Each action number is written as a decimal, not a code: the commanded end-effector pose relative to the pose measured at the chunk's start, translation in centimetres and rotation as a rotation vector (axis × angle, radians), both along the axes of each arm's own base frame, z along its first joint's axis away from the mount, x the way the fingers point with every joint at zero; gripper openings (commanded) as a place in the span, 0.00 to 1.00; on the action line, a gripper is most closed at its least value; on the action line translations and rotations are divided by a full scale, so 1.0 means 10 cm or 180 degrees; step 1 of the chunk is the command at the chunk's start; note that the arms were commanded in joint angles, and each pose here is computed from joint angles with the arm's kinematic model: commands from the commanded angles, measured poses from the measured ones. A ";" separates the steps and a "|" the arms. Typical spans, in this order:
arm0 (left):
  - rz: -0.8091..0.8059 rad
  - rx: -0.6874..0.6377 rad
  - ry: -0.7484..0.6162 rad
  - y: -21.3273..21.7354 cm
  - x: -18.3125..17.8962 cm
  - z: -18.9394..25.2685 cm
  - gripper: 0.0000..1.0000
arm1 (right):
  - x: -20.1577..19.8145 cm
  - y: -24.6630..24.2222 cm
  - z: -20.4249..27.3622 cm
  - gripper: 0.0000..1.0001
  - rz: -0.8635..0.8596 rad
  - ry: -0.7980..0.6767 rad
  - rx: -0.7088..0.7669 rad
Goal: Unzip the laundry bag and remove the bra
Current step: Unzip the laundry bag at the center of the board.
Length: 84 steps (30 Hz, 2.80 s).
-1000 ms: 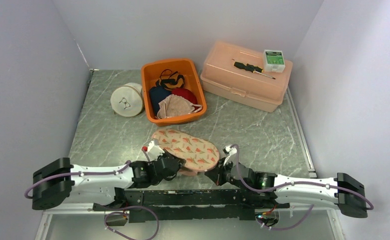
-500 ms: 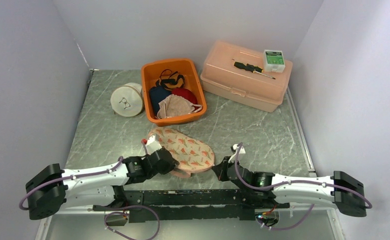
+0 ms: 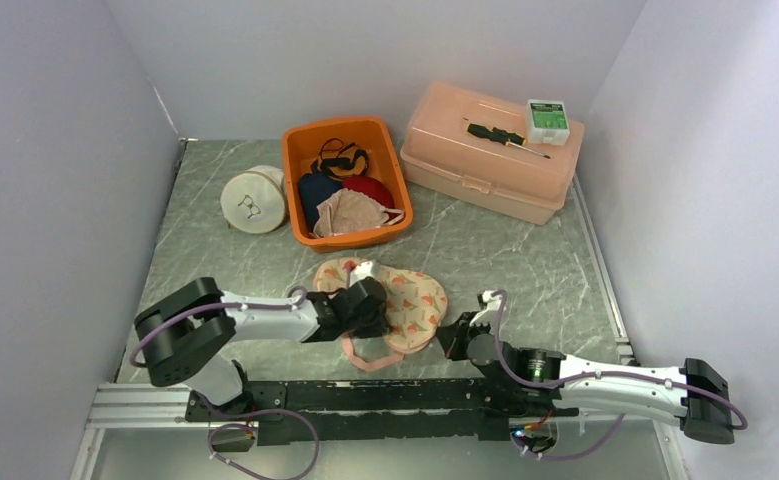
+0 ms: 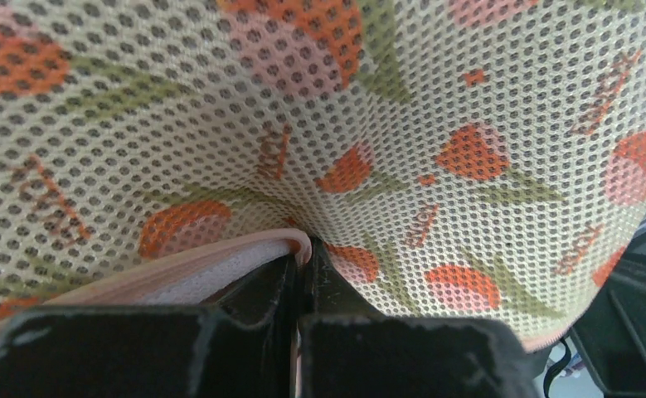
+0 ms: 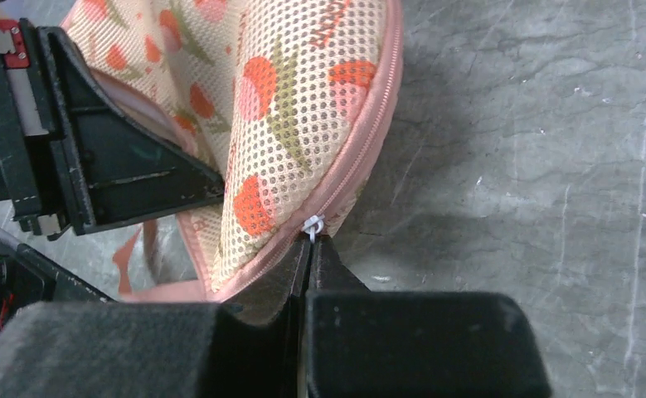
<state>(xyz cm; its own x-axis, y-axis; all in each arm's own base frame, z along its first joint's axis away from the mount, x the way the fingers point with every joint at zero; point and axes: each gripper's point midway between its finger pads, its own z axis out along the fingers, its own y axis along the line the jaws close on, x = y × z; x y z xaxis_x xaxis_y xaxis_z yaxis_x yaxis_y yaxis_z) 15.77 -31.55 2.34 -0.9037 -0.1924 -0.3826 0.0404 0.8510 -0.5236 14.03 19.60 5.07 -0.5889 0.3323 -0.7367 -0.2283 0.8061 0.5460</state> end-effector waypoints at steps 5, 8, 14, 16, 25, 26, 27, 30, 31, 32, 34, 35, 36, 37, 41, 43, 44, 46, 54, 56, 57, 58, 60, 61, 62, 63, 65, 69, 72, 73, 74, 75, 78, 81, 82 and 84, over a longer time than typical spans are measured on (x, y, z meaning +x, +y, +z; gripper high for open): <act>-0.0591 -0.0307 -0.0320 -0.66 0.27 0.28 0.03 | -0.15 0.12 0.10 0.00 0.0191 0.0147 0.0200; -0.0532 -0.0237 -0.0324 -0.62 0.41 0.26 0.03 | -0.18 0.12 0.11 0.00 0.0195 0.0174 0.0213; -0.0308 -0.0059 -0.0289 -0.39 0.56 0.22 0.25 | -0.24 0.23 0.05 0.00 0.0324 0.0224 0.0216; -0.0251 -0.0041 -0.0200 -0.28 0.47 0.24 0.43 | -0.25 0.28 0.03 0.00 0.0383 0.0222 0.0132; 0.0430 -0.0195 -0.0155 0.27 -0.23 0.55 0.85 | -0.33 0.57 0.14 0.00 0.0799 0.0101 0.0037; 0.0444 -0.0229 -0.0143 0.27 -0.34 0.58 0.86 | -0.36 0.61 0.15 0.00 0.0875 0.0098 0.0031; 0.0496 -0.0259 -0.0118 0.28 -0.40 0.60 0.86 | -0.38 0.65 0.15 0.00 0.0938 0.0095 0.0030; 0.0629 -0.0274 -0.0096 0.30 -0.56 0.68 0.88 | -0.46 0.79 0.21 0.00 0.1181 0.0051 0.0034; 0.0638 -0.0241 -0.0112 0.31 -0.61 0.70 0.91 | -0.49 0.84 0.23 0.00 0.1250 0.0034 0.0023; 0.0705 -0.0262 -0.0103 0.31 -0.65 0.72 0.94 | -0.51 0.87 0.25 0.00 0.1303 0.0024 0.0012; 0.0735 -0.0350 -0.0111 0.26 -0.73 0.76 0.94 | -0.55 0.94 0.26 0.00 0.1403 0.0001 -0.0033; 0.0743 -0.0435 -0.0091 0.21 -0.77 0.77 0.94 | -0.56 0.97 0.28 0.00 0.1440 -0.0014 -0.0042; 0.0743 -0.0516 -0.0064 0.16 -0.80 0.76 0.94 | -0.57 1.00 0.30 0.00 0.1471 -0.0033 -0.0060; 0.0760 -0.0583 -0.0032 0.13 -0.82 0.73 0.94 | -0.59 1.03 0.31 0.00 0.1502 -0.0042 -0.0076; 0.0972 -0.0840 0.0004 0.07 -0.80 0.64 0.94 | -0.64 1.10 0.33 0.00 0.1638 -0.0096 -0.0121; 0.1021 -0.1055 -0.0059 0.05 -0.75 0.66 0.94 | -0.66 1.10 0.30 0.00 0.1660 -0.0096 -0.0143; 0.1077 -0.1113 -0.0097 0.06 -0.72 0.68 0.94 | -0.67 1.11 0.29 0.00 0.1671 -0.0096 -0.0143; 0.1181 -0.1126 -0.0134 0.11 -0.67 0.68 0.94 | -0.68 1.10 0.27 0.00 0.1685 -0.0094 -0.0144; 0.1608 -0.1101 -0.0118 0.28 -0.56 0.48 0.94 | -0.76 1.09 0.19 0.00 0.1776 -0.0092 -0.0185; 0.1656 -0.1130 -0.0138 0.31 -0.53 0.46 0.94 | -0.79 1.10 0.18 0.00 0.1823 -0.0102 -0.0211; 0.1668 -0.1119 -0.0152 0.31 -0.52 0.47 0.94 | -0.81 1.10 0.17 0.00 0.1837 -0.0105 -0.0232; 0.1673 -0.1085 -0.0168 0.32 -0.51 0.46 0.94 | -0.82 1.10 0.17 0.00 0.1844 -0.0110 -0.0245; 0.1646 -0.1064 -0.0184 0.28 -0.50 0.48 0.94 | -0.82 1.10 0.16 0.00 0.1840 -0.0122 -0.0264; 0.1627 -0.1051 -0.0186 0.26 -0.49 0.48 0.93 | -0.83 1.11 0.17 0.00 0.1844 -0.0133 -0.0264; 0.1611 -0.1027 -0.0185 0.25 -0.49 0.47 0.90 | -0.83 1.11 0.18 0.00 0.1845 -0.0138 -0.0271; 0.1592 -0.1008 -0.0181 0.23 -0.50 0.45 0.86 | -0.83 1.11 0.18 0.00 0.1842 -0.0144 -0.0275; 0.1574 -0.0999 -0.0169 0.21 -0.49 0.42 0.79 | -0.83 1.12 0.18 0.00 0.1841 -0.0152 -0.0288; 0.1549 -0.1009 -0.0165 0.21 -0.49 0.38 0.65 | -0.83 1.12 0.19 0.00 0.1831 -0.0159 -0.0299; 0.1574 -0.0996 -0.0164 0.25 -0.49 0.36 0.59 | -0.83 1.11 0.20 0.00 0.1818 -0.0165 -0.0304; 0.1579 -0.0994 -0.0163 0.26 -0.49 0.36 0.56 | -0.83 1.10 0.19 0.00 0.1811 -0.0166 -0.0317; 0.1590 -0.0998 -0.0164 0.27 -0.49 0.36 0.53 | -0.82 1.09 0.19 0.00 0.1798 -0.0162 -0.0329; 0.1598 -0.0996 -0.0168 0.29 -0.48 0.36 0.50 | -0.82 1.08 0.19 0.00 0.1792 -0.0163 -0.0338; 0.1621 -0.0973 -0.0183 0.36 -0.48 0.36 0.39 | -0.81 1.03 0.17 0.00 0.1743 -0.0153 -0.0351; 0.1649 -0.0989 -0.0176 0.43 -0.48 0.36 0.29 | -0.78 0.95 0.14 0.00 0.1670 -0.0135 -0.0344; 0.1656 -0.0998 -0.0178 0.45 -0.48 0.37 0.26 | -0.78 0.92 0.12 0.00 0.1646 -0.0127 -0.0350; 0.1669 -0.0994 -0.0183 0.49 -0.47 0.38 0.19 | -0.76 0.86 0.09 0.00 0.1596 -0.0111 -0.0361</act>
<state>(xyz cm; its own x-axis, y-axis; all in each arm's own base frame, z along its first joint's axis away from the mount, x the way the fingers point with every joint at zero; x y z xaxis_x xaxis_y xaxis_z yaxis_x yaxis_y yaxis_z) 10.47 -27.93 5.92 -0.6685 -0.6938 -0.2680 -0.2979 0.5800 -0.7582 5.77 29.08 5.98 -0.6319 -0.1101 -0.7672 -0.6471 0.6197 0.4441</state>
